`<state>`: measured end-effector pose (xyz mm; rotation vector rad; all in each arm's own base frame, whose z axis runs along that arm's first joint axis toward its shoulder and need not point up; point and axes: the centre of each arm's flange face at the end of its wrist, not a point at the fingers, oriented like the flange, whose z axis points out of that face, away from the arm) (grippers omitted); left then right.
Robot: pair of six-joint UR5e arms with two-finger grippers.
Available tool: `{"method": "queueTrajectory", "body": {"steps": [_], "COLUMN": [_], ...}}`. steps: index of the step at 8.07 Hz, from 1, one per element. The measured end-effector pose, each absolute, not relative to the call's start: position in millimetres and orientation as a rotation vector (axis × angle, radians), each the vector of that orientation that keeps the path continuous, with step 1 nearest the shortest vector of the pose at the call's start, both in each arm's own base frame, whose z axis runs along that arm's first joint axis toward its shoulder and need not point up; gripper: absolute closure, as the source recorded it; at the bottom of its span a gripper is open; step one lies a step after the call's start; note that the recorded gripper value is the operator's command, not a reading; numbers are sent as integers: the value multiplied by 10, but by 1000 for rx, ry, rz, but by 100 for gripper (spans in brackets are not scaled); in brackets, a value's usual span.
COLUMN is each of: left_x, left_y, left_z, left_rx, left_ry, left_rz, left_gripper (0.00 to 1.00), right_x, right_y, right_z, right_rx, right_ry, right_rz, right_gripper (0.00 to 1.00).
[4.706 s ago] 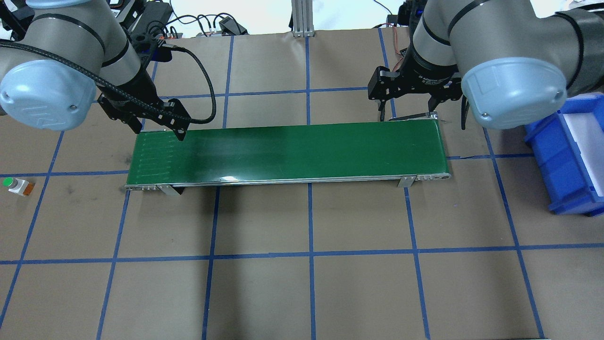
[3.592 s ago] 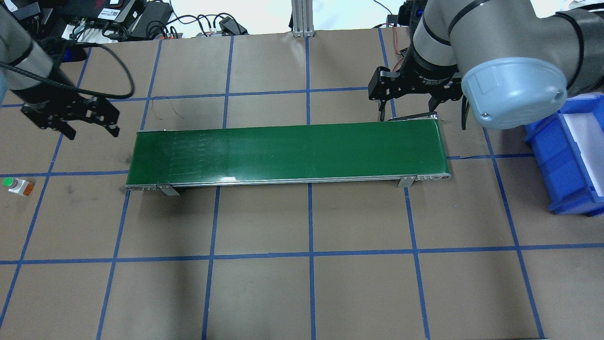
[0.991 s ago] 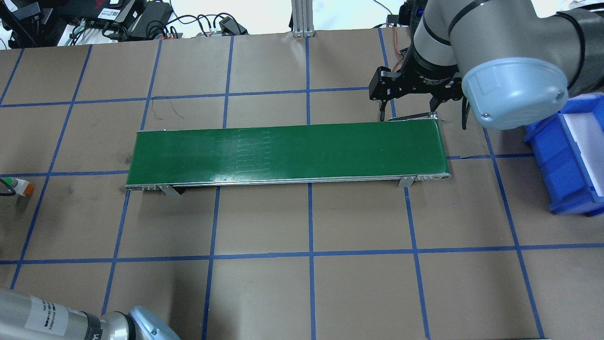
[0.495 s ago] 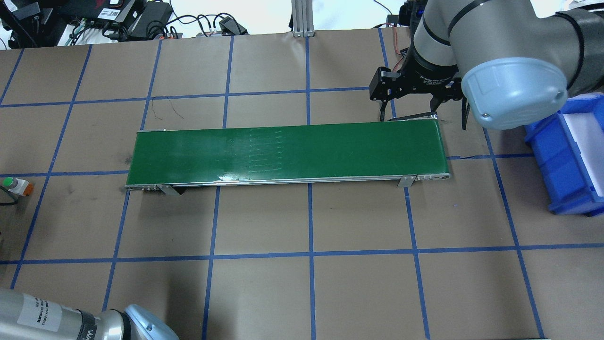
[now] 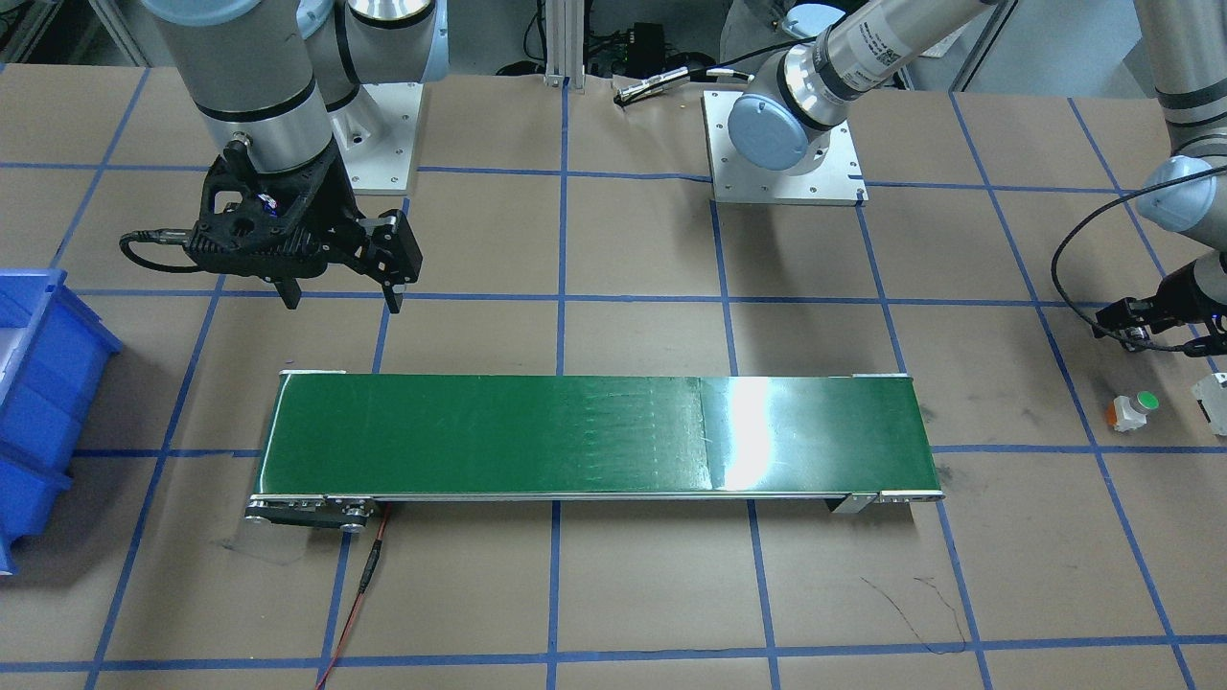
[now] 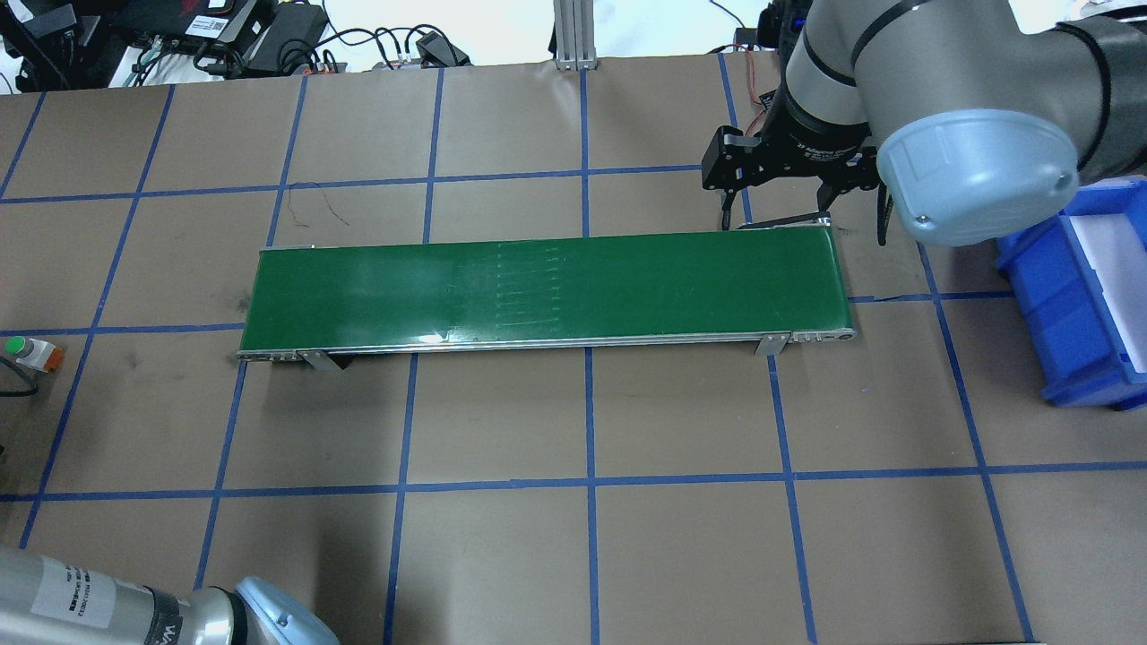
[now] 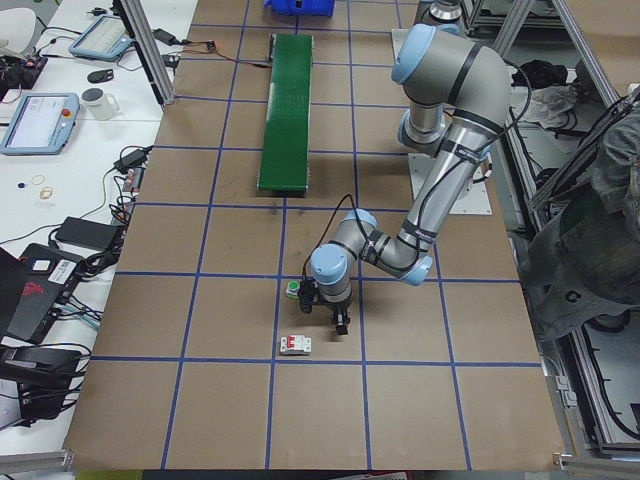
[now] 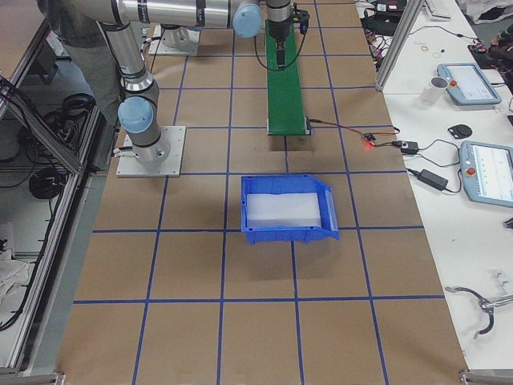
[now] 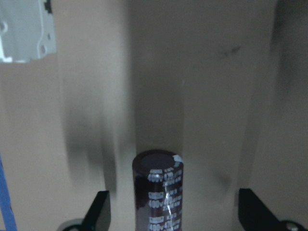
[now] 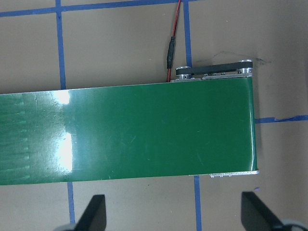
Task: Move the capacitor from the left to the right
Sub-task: 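Lift the capacitor with the left gripper and carry it toward the conveyor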
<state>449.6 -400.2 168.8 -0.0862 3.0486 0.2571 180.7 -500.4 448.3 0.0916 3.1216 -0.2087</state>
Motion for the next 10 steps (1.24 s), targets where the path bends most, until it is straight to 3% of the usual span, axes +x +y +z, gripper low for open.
{"method": "queueTrajectory", "body": {"steps": [1, 2, 3, 10], "left_x": [4495, 4490, 4485, 4309], "left_y": [-4002, -4003, -4008, -4199], "left_z": [1689, 1691, 1694, 1997], "left_rx": [-82, -76, -71, -123], "left_ry": [3042, 3031, 3023, 2941], "left_rz": [266, 286, 298, 255], "left_gripper": [51, 69, 100, 100], "right_x": [1807, 1806, 1806, 1806], "right_y": [-5004, -5004, -5004, -5004], "right_z": [4483, 4483, 4483, 4483], "right_rx": [92, 92, 93, 93], "right_ry": [3122, 3122, 3123, 3122], "right_rz": [-209, -209, -209, -209], "right_gripper": [0, 0, 0, 0]}}
